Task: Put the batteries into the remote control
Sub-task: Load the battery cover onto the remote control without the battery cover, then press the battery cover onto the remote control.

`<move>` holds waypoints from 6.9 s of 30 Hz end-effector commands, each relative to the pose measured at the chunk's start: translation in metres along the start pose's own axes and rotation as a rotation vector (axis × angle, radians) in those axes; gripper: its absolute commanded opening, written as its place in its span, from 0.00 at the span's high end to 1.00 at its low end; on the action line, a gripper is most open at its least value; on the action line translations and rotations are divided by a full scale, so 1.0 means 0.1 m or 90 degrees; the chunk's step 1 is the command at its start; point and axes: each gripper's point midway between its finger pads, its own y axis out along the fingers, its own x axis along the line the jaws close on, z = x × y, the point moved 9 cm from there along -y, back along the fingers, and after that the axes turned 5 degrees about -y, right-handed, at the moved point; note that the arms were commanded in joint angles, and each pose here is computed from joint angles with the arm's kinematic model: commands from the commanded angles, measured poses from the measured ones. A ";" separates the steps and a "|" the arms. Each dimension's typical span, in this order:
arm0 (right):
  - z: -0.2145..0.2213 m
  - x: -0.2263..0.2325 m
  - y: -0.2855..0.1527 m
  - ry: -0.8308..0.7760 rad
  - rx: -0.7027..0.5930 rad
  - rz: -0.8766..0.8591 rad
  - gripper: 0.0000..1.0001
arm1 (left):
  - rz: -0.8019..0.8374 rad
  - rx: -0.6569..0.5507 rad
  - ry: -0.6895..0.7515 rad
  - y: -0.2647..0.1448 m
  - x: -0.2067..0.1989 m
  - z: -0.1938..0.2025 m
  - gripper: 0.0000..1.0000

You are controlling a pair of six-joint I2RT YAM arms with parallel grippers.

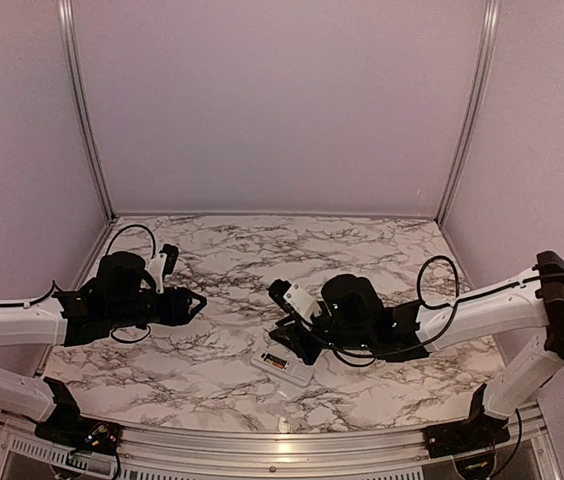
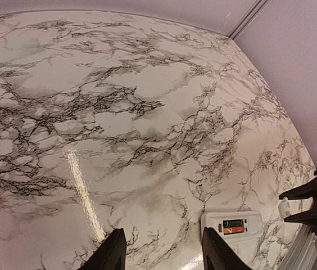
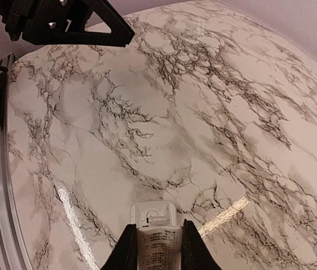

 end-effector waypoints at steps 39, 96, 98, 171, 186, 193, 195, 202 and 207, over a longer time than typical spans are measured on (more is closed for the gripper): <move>0.47 0.20 0.30 -0.022 -0.048 0.011 1.00 | -0.011 -0.021 -0.014 -0.02 -0.01 -0.09 0.22; 0.75 0.14 0.47 -0.052 0.041 0.011 0.84 | -0.010 -0.027 -0.003 -0.02 -0.03 -0.12 0.20; 0.75 0.14 0.47 -0.050 0.042 0.013 0.82 | -0.010 -0.027 -0.003 -0.02 -0.03 -0.12 0.19; 0.60 -0.26 0.45 0.107 0.232 0.026 0.01 | -0.005 0.132 0.098 0.56 -0.26 0.26 0.01; 0.71 -0.32 0.44 0.131 0.242 0.027 0.02 | 0.013 0.151 0.131 0.76 -0.46 0.37 0.05; 0.44 -0.32 0.31 0.127 0.187 0.020 0.01 | 0.014 0.152 0.132 0.79 -0.48 0.36 0.06; 0.40 -0.32 0.30 0.128 0.180 0.019 0.01 | 0.012 0.152 0.131 0.80 -0.48 0.36 0.06; 0.46 -0.38 0.39 0.137 0.184 0.033 0.01 | 0.013 0.152 0.131 0.80 -0.48 0.37 0.07; 0.62 -0.40 0.48 0.130 0.221 0.044 0.01 | 0.012 0.159 0.131 0.82 -0.47 0.39 0.11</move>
